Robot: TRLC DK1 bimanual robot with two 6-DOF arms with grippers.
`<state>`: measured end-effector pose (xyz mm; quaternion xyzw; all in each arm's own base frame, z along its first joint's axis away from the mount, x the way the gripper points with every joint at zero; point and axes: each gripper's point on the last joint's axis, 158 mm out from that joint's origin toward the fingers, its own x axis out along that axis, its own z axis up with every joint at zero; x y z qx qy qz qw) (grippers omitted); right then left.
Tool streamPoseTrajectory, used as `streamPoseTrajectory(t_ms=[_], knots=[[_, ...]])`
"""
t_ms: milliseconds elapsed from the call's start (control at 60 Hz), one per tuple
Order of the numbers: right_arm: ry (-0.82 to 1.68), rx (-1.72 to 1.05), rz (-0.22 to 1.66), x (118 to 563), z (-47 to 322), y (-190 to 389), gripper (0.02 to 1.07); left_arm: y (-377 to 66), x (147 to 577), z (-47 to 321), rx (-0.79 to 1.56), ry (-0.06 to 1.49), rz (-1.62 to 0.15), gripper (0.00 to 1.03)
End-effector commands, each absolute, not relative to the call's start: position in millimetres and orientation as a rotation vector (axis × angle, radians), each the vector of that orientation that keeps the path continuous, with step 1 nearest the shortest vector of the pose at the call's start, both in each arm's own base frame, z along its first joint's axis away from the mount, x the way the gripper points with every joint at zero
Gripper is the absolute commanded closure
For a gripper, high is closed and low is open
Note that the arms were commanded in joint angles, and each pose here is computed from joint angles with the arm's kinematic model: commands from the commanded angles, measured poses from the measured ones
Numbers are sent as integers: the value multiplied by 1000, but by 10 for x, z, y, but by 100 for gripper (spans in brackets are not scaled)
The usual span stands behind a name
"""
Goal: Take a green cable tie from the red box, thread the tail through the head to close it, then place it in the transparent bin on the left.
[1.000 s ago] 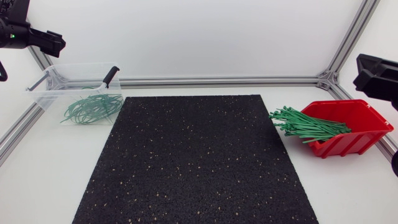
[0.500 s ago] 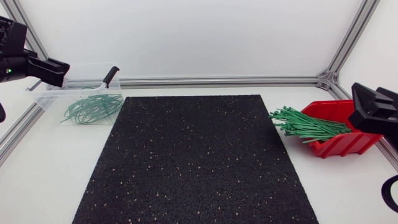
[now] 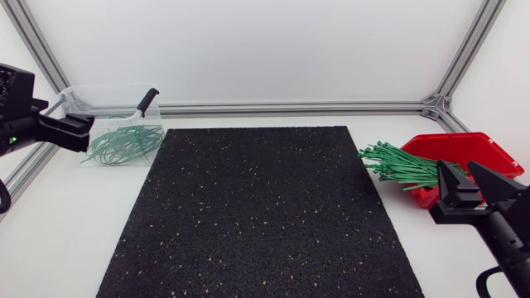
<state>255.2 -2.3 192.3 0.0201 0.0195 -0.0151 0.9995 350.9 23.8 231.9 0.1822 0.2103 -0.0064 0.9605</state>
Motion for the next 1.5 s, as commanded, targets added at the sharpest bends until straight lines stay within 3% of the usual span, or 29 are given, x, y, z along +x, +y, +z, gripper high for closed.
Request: streamPoseTrajectory(t_ms=[0, 167, 783, 1483], knots=[[44, 16, -28, 2551, 1763, -31, 37, 254, 3435, 2195, 351, 443, 10, 4], [57, 0, -10, 2544, 1491, -19, 37, 198, 3286, 2061, 350, 442, 10, 4], [57, 0, -10, 2544, 1491, -19, 37, 134, 2922, 1855, 281, 409, 33, 4], [57, 0, -10, 2544, 1491, -19, 34, 34, 2591, 1526, 92, 186, 13, 4]])
